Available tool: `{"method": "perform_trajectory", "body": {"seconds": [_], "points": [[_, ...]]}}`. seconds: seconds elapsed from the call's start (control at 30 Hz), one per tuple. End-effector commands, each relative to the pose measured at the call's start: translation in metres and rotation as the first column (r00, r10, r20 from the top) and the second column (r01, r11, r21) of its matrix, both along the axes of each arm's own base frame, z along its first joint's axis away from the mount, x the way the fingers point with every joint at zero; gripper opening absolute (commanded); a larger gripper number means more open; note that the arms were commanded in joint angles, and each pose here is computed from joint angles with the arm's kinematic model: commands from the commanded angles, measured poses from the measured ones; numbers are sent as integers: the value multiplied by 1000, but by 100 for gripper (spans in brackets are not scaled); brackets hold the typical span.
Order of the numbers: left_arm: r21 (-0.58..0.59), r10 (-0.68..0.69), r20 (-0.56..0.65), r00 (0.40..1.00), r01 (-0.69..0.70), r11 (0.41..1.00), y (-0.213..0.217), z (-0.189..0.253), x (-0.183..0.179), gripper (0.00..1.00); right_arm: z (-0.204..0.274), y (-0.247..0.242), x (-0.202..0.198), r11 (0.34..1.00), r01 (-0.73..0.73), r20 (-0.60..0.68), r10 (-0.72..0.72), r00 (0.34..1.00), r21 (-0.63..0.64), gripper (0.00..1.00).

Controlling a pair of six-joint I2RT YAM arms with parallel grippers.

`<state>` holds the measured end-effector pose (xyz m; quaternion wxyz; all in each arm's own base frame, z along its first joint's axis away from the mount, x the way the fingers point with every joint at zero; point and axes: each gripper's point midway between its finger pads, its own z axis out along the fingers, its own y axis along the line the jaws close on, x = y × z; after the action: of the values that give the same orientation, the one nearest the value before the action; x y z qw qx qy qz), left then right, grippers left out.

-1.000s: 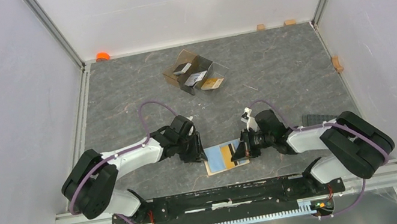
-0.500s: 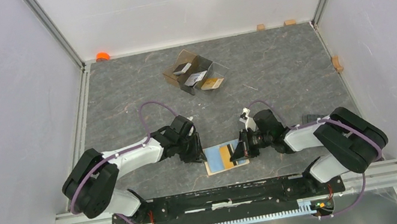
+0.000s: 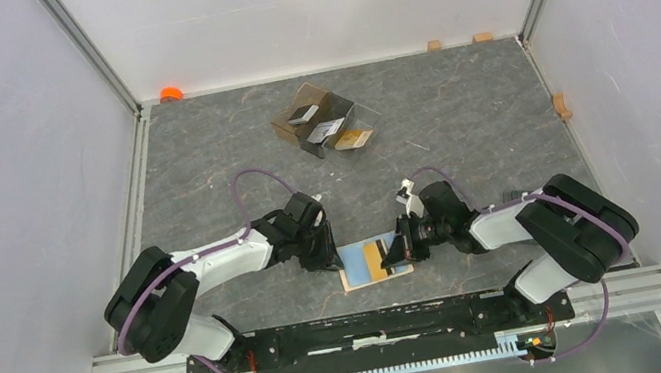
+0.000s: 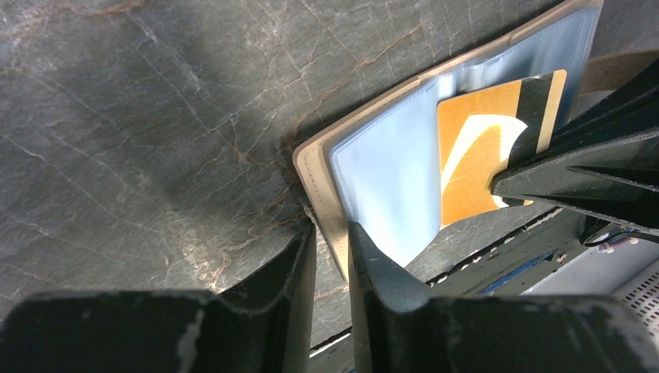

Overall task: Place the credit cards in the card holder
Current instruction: Insert the credit card into the card holder.

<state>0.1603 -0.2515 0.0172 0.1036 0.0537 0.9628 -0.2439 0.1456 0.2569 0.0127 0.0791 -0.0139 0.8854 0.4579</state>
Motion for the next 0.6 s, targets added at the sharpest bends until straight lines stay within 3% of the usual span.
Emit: {"method": "perform_trajectory", "body": {"seconds": [0.0, 0.57], "points": [[18, -34, -5, 999, 34, 999, 3, -7, -4, 28, -20, -10, 13, 993, 65, 19, -64, 998, -103, 0], [43, -33, -13, 999, 34, 998, 7, -14, -5, 21, -22, -10, 28, 985, 103, 40, -98, 994, -140, 0]]}}
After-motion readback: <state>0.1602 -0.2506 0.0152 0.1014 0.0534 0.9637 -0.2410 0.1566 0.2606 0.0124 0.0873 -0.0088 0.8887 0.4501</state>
